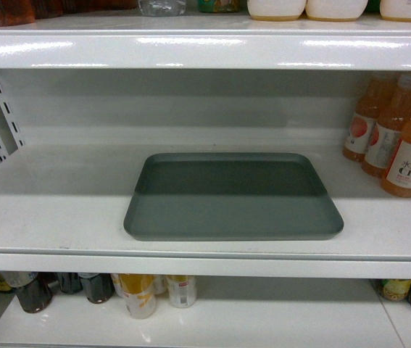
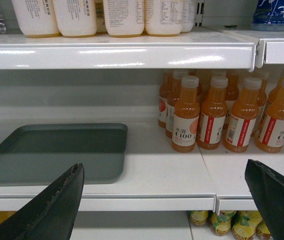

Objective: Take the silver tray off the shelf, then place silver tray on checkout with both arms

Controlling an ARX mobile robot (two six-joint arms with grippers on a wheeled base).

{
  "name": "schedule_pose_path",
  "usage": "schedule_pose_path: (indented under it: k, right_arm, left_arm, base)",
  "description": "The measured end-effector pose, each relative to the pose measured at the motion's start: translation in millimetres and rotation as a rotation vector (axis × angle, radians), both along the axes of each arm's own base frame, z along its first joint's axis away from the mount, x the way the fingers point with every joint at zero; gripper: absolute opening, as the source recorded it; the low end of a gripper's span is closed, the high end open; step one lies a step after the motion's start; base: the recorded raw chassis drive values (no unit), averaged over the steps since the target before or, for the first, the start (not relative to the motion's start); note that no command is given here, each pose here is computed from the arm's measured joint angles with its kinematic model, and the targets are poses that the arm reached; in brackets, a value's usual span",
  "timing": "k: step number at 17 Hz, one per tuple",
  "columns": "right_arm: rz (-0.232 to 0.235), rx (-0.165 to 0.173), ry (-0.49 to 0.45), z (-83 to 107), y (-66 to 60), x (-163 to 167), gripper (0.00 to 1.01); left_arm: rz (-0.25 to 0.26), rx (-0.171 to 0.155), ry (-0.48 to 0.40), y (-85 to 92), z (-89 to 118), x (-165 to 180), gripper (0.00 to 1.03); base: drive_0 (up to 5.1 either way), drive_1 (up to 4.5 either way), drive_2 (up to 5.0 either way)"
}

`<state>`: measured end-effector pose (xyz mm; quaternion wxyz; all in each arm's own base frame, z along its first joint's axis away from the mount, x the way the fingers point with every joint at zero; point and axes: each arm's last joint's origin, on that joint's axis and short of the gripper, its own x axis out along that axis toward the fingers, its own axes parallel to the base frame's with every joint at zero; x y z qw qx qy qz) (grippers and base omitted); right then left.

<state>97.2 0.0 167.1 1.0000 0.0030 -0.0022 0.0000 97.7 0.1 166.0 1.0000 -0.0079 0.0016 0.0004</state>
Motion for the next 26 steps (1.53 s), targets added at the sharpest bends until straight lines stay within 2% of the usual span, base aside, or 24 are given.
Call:
schedule_pose_path:
  k: [2, 3, 4, 5, 6, 8, 9, 12, 15, 16, 20, 23, 24, 26]
  right_arm:
    - [0.013, 0.0, 0.036, -1.8, 0.0, 0.0, 0.98]
    - [0.081, 0.017, 0.197, -3.0, -0.6, 1.1, 0.98]
    - [0.127, 0.04, 0.332, -1.7, 0.4, 11.3, 0.98]
    - [0.186, 0.063, 0.378, -0.2, 3.1, 23.4, 0.98]
    - [0.204, 0.072, 0.401, -1.5, 4.6, 35.3, 0.98]
    - [0.223, 0.101, 0.476, -14.9, 7.1, 63.0, 0.98]
    - [0.228, 0.114, 0.498, -21.7, 8.7, 76.6, 0.98]
    - [0.249, 0.156, 0.52, -35.7, 17.3, 127.6, 0.98]
    - [0.239, 0.219, 0.598, -57.1, 22.2, 166.8, 0.98]
    - [0.227, 0.253, 0.61, -62.0, 23.1, 182.0, 0.98]
    - [0.152, 0.313, 0.609, -77.2, 25.0, 234.7, 0.98]
    - [0.123, 0.317, 0.619, -86.3, 28.3, 263.4, 0.98]
    - [0.098, 0.31, 0.621, -91.9, 29.8, 282.0, 0.98]
    - [0.08, 0.295, 0.662, -104.3, 33.0, 312.4, 0.98]
  left_arm:
    - [0.003, 0.0, 0.006, 0.0, -0.5, 0.0, 0.98]
    - [0.072, -0.023, 0.163, -1.2, -1.6, -0.2, 0.98]
    - [0.158, -0.026, 0.362, -3.7, 3.8, 9.3, 0.98]
    - [0.18, -0.043, 0.402, -6.1, 12.8, 29.8, 0.98]
    - [0.151, -0.051, 0.445, -9.9, 11.4, 47.9, 0.98]
    - [0.058, -0.054, 0.568, -18.7, -8.9, 85.6, 0.98]
    - [0.045, -0.045, 0.613, -22.6, -20.6, 100.6, 0.98]
    - [-0.028, -0.05, 0.658, -38.4, -41.0, 149.8, 0.98]
    - [-0.043, -0.031, 0.702, -52.5, -62.4, 190.9, 0.98]
    - [-0.039, -0.026, 0.719, -55.6, -69.9, 204.9, 0.98]
    - [-0.034, -0.037, 0.701, -69.8, -85.5, 255.9, 0.98]
    - [-0.046, -0.043, 0.712, -81.9, -91.6, 280.4, 0.98]
    - [-0.046, -0.039, 0.721, -86.9, -93.7, 294.0, 0.98]
    - [-0.016, -0.055, 0.742, -86.4, -101.1, 318.8, 0.98]
  base:
    - [0.0, 0.0, 0.0]
    - [0.0, 0.0, 0.0]
    - [0.0, 0.0, 0.0]
    - [0.0, 0.0, 0.0]
    - [0.0, 0.0, 0.0]
    - [0.0, 0.0, 0.0]
    - [0.0, 0.0, 0.0]
    - [0.0, 0.0, 0.0]
    - [0.0, 0.0, 0.0]
    - [0.0, 0.0, 0.0]
    - [0.0, 0.0, 0.0]
    - [0.0, 0.0, 0.0]
    - [0.0, 0.0, 0.0]
    - [0.0, 0.0, 0.0]
